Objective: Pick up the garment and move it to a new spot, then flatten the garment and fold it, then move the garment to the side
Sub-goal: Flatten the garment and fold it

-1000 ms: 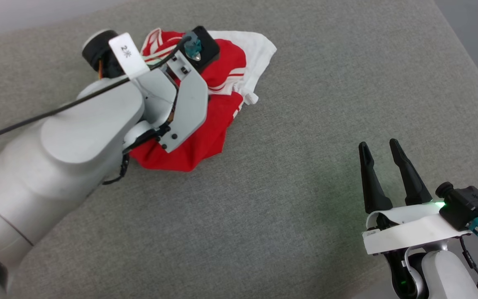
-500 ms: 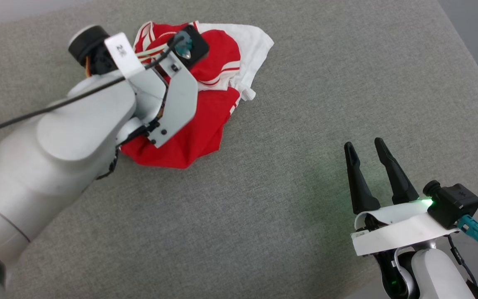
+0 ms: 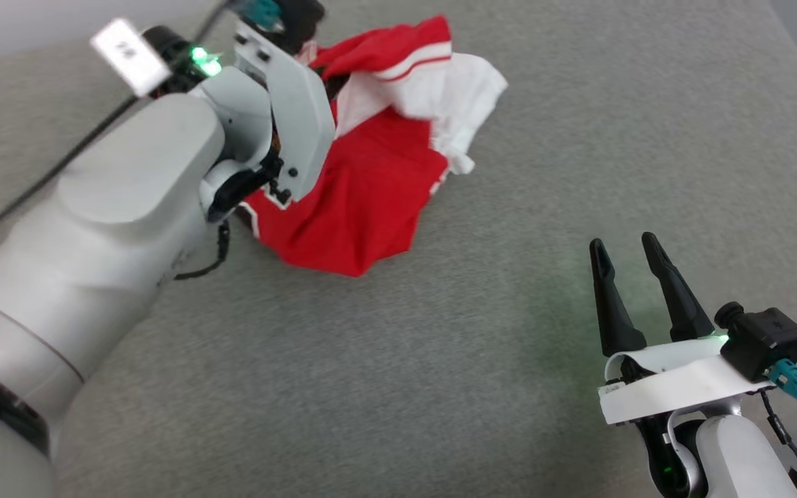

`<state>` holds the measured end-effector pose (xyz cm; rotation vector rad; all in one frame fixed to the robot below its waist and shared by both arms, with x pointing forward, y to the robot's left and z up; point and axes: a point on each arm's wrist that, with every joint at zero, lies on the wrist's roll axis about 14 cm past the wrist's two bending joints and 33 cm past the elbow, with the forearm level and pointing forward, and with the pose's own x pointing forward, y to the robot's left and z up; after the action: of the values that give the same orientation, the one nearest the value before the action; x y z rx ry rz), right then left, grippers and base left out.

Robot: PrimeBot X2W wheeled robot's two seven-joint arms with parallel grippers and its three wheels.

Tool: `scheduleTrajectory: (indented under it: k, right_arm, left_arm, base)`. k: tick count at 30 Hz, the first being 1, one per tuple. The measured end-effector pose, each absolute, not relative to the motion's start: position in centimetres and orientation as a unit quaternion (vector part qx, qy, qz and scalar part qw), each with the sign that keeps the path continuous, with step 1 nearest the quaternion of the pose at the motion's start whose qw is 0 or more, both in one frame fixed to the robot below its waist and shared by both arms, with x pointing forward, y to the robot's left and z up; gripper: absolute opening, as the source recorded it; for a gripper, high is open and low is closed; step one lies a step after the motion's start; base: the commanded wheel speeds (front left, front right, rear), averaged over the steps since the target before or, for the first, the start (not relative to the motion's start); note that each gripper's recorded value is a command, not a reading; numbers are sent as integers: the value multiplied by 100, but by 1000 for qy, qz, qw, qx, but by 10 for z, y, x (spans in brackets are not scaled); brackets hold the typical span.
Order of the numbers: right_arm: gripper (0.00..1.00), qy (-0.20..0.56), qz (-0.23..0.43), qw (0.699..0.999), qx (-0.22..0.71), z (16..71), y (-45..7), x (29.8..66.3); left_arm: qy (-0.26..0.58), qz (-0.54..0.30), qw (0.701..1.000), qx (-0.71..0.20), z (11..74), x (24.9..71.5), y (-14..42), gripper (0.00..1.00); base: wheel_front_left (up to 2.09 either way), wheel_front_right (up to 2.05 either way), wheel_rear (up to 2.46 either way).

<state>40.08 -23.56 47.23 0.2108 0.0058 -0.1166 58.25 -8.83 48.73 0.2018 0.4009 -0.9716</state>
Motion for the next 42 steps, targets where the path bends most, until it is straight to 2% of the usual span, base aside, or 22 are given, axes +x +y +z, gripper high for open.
scheduleTrajectory:
  k: [6, 10, 12, 16, 22, 24, 25, 27, 31, 37, 42]
  right_arm:
    - [100, -4, -22, 995, 100, 476, -214, 413]
    - [100, -11, 0, 995, 99, 480, -199, 420]
    - [100, -13, 10, 995, 99, 482, -193, 424]
    - [100, -15, 26, 995, 100, 482, -182, 429]
    - [100, -8, 32, 994, 101, 477, -177, 434]
    - [100, -9, 33, 994, 99, 476, -177, 436]
    - [100, -9, 34, 994, 99, 477, -176, 437]
    - [100, -9, 34, 995, 99, 476, -176, 437]
    - [100, -13, 30, 995, 99, 479, -179, 437]
    - [100, -16, 22, 994, 107, 482, -184, 431]
    - [100, -18, 14, 993, 112, 484, -189, 426]
  left_arm:
    - [212, -406, 887, -54, 489, 575, -49, 0]
    - [221, -322, 899, -197, 489, 579, -5, 0]
    - [232, -281, 900, -238, 480, 577, 20, 0]
    - [260, -220, 906, -252, 451, 569, 63, 0]
    - [295, -193, 905, -239, 422, 560, 81, 10]
    - [305, -201, 907, -209, 415, 557, 82, 26]
    - [306, -204, 909, -197, 414, 557, 82, 42]
    - [297, -213, 913, -181, 419, 561, 81, 100]
    - [249, -225, 930, -149, 448, 579, 85, 100]
    - [214, -260, 939, -69, 486, 597, 81, 100]
    - [277, -293, 915, 16, 478, 593, 61, 100]
  base:
    - [0, 0, 0]
    - [0, 0, 0]
    - [0, 0, 0]
    - [0, 0, 0]
    - [0, 0, 0]
    - [0, 0, 0]
    - [0, 0, 0]
    - [0, 0, 0]
    - [0, 0, 0]
    - [0, 0, 0]
    - [0, 0, 0]
